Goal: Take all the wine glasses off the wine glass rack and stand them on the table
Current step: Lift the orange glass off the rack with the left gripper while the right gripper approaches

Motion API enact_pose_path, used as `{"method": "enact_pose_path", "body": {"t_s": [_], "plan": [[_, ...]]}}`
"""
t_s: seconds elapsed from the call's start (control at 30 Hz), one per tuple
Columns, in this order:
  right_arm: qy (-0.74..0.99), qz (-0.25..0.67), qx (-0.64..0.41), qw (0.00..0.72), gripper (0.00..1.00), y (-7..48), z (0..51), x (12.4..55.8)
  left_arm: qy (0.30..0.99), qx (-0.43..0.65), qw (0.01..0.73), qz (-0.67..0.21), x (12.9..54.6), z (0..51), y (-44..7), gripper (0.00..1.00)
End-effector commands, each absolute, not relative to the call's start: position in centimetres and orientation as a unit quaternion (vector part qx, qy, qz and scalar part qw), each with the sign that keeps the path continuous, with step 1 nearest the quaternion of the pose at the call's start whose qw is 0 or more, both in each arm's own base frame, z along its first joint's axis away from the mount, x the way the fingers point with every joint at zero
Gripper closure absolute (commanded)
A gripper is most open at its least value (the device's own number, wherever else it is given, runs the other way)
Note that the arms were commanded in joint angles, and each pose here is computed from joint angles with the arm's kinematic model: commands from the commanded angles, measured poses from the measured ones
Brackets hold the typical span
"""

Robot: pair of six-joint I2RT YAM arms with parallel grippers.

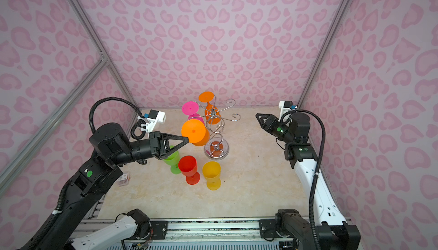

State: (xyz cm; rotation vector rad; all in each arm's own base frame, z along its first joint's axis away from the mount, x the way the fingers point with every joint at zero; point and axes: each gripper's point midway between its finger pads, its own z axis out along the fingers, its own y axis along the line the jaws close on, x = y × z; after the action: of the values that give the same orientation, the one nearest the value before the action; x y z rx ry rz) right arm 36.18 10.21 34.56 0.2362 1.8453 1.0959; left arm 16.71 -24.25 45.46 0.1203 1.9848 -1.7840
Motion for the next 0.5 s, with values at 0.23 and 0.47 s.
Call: {"method": "enact_pose_path", "body": {"t_s": [0.23, 0.47], "plan": [[0.680, 0.529, 0.046, 0.505, 0.58, 12.5, 39.2, 36.0, 0.649, 0.115, 0.299, -0.690, 16.8, 53.0, -24.9, 0.98], [0.618, 0.591, 0.007, 0.519, 0.56, 14.2, 42.7, 35.7, 0.608, 0.139, 0.307, -0.719, 18.1, 55.4, -26.4, 0.98]]}}
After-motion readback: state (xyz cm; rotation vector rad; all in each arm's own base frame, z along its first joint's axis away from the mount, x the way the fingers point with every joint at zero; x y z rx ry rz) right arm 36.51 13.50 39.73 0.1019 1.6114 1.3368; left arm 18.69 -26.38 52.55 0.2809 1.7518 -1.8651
